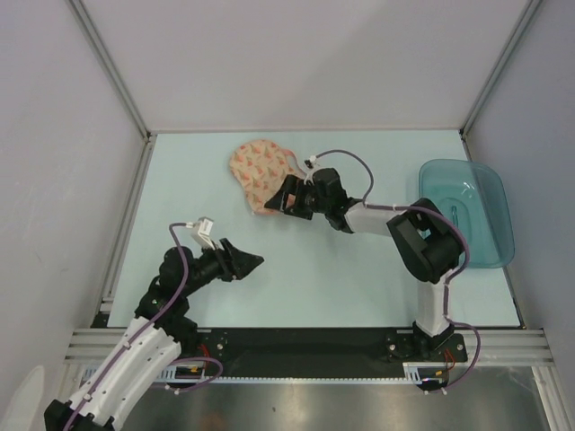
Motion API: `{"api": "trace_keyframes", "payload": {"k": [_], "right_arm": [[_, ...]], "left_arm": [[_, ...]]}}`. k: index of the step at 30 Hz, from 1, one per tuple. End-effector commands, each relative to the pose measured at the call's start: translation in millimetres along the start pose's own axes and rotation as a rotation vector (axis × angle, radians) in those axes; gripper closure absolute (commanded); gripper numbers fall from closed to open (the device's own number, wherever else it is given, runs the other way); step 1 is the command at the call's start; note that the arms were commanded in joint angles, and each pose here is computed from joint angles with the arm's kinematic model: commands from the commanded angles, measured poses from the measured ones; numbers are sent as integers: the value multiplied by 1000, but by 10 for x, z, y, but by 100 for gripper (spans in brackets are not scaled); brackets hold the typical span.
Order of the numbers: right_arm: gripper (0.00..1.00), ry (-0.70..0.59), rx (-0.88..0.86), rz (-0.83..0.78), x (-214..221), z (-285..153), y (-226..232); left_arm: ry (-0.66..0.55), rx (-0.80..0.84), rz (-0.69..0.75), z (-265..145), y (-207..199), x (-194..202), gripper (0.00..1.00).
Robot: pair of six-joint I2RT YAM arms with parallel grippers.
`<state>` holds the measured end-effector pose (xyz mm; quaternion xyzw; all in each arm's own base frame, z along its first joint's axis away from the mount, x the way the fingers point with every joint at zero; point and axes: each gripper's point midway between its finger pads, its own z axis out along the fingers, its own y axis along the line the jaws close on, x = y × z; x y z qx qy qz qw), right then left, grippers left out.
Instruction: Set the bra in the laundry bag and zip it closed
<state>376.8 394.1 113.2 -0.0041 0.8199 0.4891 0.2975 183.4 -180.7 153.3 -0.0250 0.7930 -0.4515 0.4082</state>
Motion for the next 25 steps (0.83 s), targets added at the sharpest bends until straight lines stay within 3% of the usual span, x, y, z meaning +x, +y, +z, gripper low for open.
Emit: {"api": "trace_keyframes", "payload": {"k": [1,4,6,8,9,11,13,14,16,18,19,22,24,25], "right_arm": [[0,102,207,-169,319,-481,-284],[1,89,343,-185,502,-898,-497],[0,-5,322,-204,422,-1147,-336],[1,-32,337,-208,707,-1404,-470],[0,-117,251,-230,627,-1552,-215],[0,-182,232,-231,829,-1777,-265],[0,-292,122,-204,779,-2052,-2],[0,-303,149,-144,947,-2136,-198],[0,-387,32,-88,920,-2382,-26],[0,-387,25,-2,1100,-2484,-194],[1,-453,-68,31,1003,-2643,-20],[0,-398,-69,92,1227,-2672,-154],[0,-399,-148,100,1209,-2668,61],[0,-266,-243,39,1569,-2585,87]], "left_arm": [[6,157,-16,56,-247,-12,25],[26,223,-31,93,-370,-7,19],[27,268,-7,90,-492,5,17],[-18,341,29,56,-678,-25,14],[-35,364,40,40,-736,-31,14],[-87,423,48,-21,-843,-22,14],[-124,478,39,-75,-830,55,13],[-157,528,15,-169,-896,43,13],[-158,539,-18,-180,-739,198,12],[-178,606,-32,-290,-771,235,9],[-162,600,-46,-266,-677,333,8],[-150,651,-65,-342,-703,398,8],[-95,684,-57,-389,-751,493,7],[-115,758,-39,-494,-866,457,6]]}}
